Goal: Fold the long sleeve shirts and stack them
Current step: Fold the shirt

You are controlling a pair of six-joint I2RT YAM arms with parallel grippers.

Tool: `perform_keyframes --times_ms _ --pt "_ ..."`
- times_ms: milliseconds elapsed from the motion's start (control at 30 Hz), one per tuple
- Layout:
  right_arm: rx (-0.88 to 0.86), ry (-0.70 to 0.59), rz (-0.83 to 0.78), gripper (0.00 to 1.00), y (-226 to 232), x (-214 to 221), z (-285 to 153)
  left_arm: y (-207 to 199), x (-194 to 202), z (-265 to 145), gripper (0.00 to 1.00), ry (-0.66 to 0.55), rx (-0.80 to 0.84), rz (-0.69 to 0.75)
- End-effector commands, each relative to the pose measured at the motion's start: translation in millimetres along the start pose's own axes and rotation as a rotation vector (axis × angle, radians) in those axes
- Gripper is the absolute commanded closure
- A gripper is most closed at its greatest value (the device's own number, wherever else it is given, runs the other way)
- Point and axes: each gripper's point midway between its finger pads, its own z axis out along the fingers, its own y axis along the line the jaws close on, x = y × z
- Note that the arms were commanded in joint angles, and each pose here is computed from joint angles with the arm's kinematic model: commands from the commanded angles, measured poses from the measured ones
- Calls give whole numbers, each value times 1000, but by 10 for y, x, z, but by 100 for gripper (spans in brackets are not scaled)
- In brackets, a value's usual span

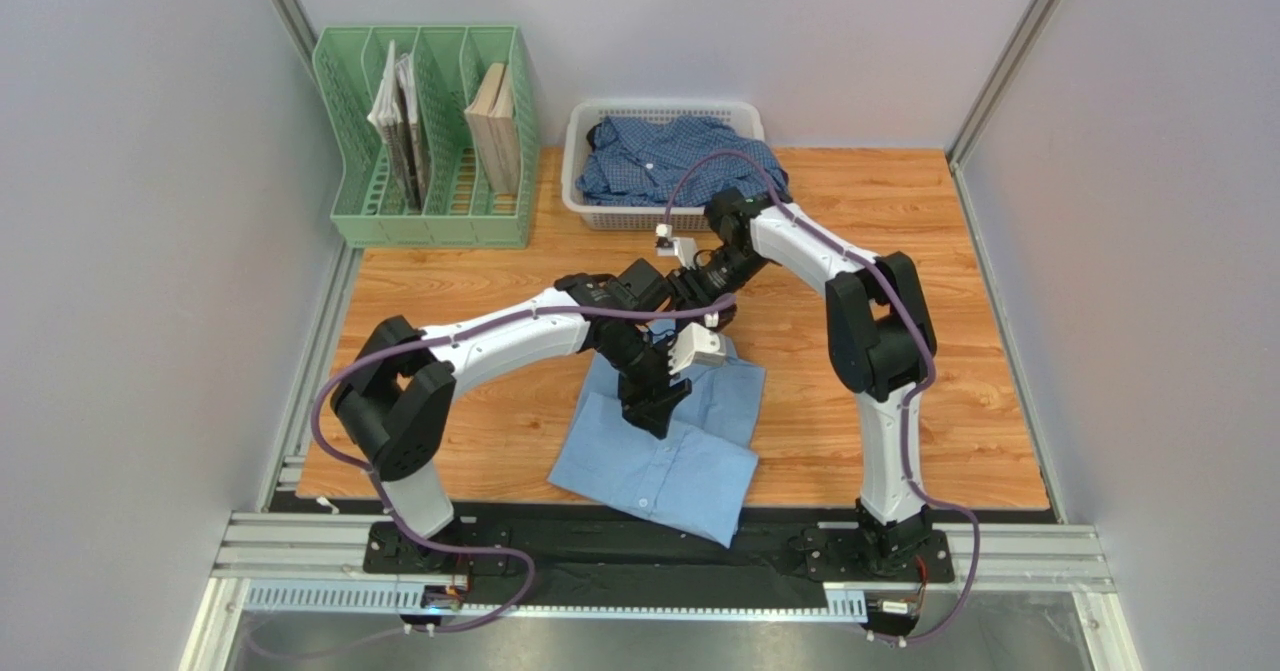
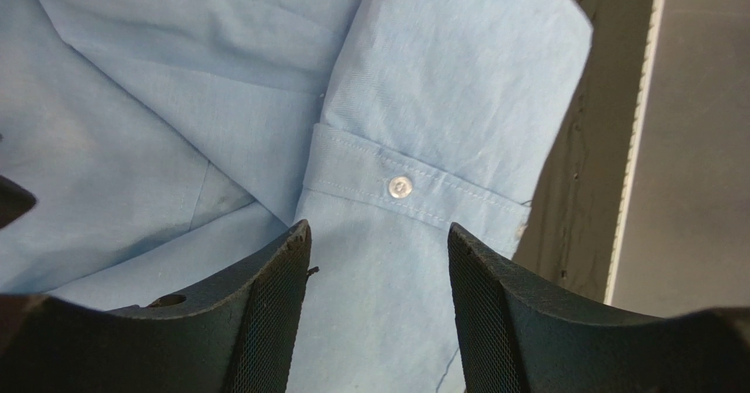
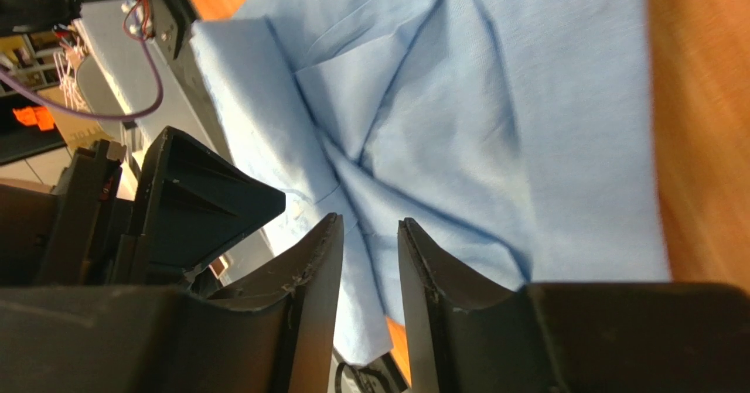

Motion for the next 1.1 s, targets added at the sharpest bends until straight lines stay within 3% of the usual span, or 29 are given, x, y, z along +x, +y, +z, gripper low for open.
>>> perform_keyframes --times_ms 0,300,500,767,1067 --pt "37 -55 54 67 -302 -177 141 149 158 123 35 41 -13 67" --pt "42 -21 115 69 -610 -96 433 294 298 241 44 95 -22 74" --pt "45 11 119 70 -686 27 507 395 164 116 35 56 -69 72" --pt "46 24 117 71 -702 86 524 416 228 231 32 91 -16 48" --pt "48 30 113 71 -713 107 530 250 255 174 69 101 49 27"
